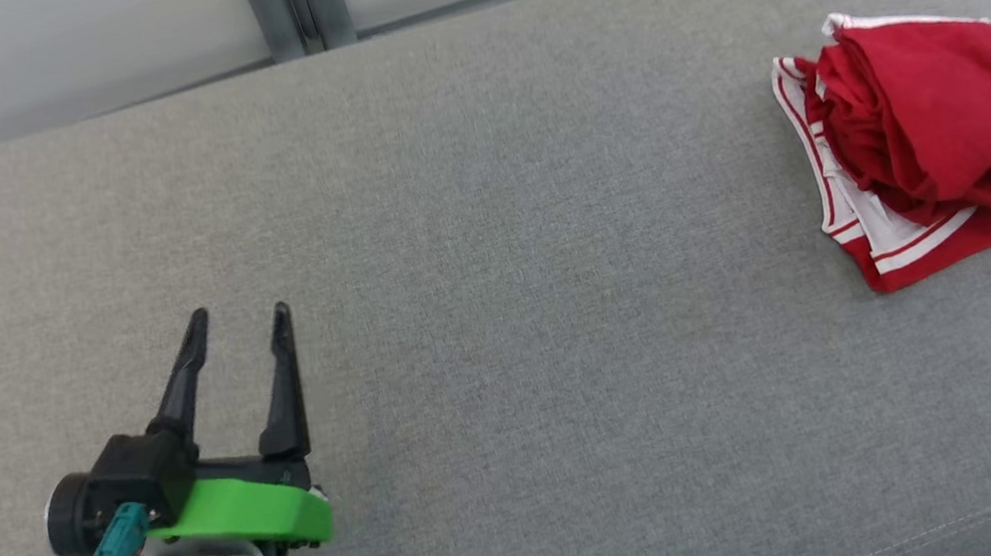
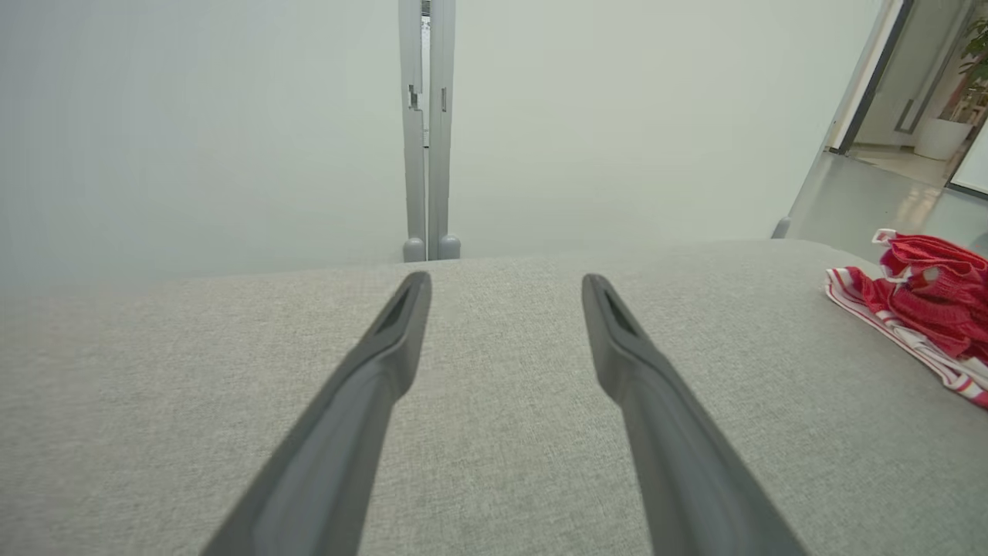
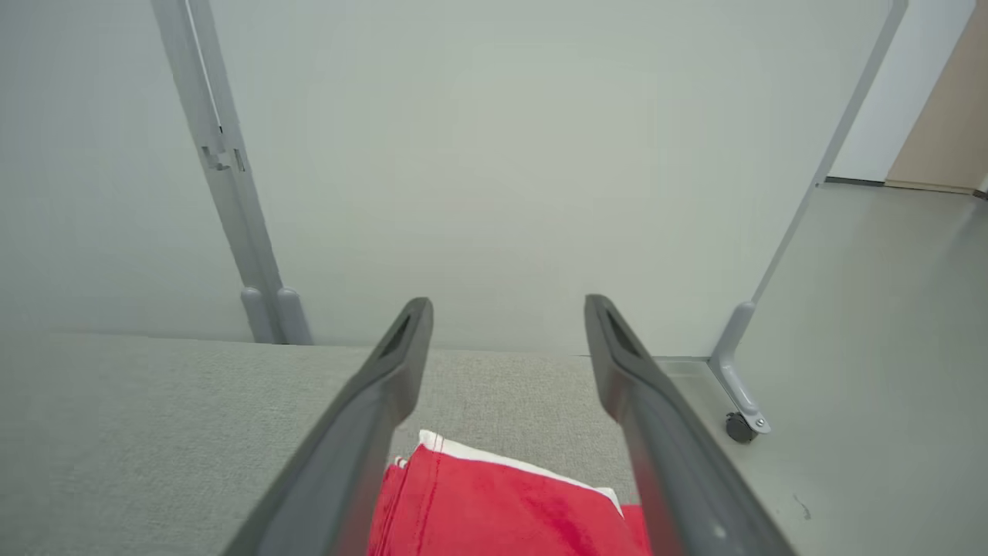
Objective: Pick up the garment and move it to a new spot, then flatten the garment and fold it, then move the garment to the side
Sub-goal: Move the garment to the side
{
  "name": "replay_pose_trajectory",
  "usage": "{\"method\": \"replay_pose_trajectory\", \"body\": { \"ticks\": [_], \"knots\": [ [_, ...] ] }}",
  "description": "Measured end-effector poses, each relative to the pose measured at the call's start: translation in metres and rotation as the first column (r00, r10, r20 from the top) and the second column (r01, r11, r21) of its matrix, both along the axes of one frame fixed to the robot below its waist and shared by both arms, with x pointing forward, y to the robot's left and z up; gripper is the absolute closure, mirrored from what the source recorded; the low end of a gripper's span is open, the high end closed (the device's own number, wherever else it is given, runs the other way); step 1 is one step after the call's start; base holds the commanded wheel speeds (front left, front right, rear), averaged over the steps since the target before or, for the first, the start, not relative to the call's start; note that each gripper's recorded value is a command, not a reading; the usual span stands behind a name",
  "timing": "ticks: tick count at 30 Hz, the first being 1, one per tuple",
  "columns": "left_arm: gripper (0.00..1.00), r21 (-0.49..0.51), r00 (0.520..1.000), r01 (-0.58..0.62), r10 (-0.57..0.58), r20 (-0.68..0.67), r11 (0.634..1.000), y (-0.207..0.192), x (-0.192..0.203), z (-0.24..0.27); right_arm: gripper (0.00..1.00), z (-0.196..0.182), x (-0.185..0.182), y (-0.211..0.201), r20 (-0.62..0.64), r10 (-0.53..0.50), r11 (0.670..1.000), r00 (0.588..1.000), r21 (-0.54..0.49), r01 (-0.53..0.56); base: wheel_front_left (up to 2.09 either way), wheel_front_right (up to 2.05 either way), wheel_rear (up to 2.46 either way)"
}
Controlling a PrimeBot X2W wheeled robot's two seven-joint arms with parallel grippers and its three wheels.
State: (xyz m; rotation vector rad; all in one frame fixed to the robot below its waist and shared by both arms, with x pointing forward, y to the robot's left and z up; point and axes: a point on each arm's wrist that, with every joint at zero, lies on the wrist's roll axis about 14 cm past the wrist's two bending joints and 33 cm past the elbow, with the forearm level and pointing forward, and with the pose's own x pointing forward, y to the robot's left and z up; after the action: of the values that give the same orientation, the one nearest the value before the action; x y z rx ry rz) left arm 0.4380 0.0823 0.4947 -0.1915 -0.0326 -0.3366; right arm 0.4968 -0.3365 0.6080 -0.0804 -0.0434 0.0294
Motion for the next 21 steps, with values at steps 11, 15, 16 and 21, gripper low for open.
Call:
{"method": "replay_pose_trajectory", "body": {
  "ticks": [11,15,16,21],
  "knots": [
    [0.00,-0.005,0.988,-0.120,0.120,0.099,0.993,0.048,-0.042,0.046,0.00,0.015,-0.072,0.076,0.170,0.167,0.981,0.971,0.065,-0.180,0.00,0.00,0.00],
    [0.00,0.018,0.986,-0.146,0.144,0.089,0.989,0.052,-0.053,0.040,0.00,-0.011,-0.096,0.091,0.156,0.169,0.975,0.973,0.122,-0.188,0.00,0.00,0.00],
    [0.00,0.014,0.984,-0.156,0.154,0.085,0.988,0.054,-0.056,0.038,0.00,-0.020,-0.101,0.095,0.145,0.166,0.974,0.975,0.132,-0.185,0.00,0.00,0.00],
    [0.00,0.026,0.977,-0.212,0.210,0.044,0.977,0.074,-0.066,0.023,0.00,-0.048,-0.122,0.108,0.119,0.136,0.972,0.984,0.178,-0.156,0.00,0.00,0.00]
  ]
}}
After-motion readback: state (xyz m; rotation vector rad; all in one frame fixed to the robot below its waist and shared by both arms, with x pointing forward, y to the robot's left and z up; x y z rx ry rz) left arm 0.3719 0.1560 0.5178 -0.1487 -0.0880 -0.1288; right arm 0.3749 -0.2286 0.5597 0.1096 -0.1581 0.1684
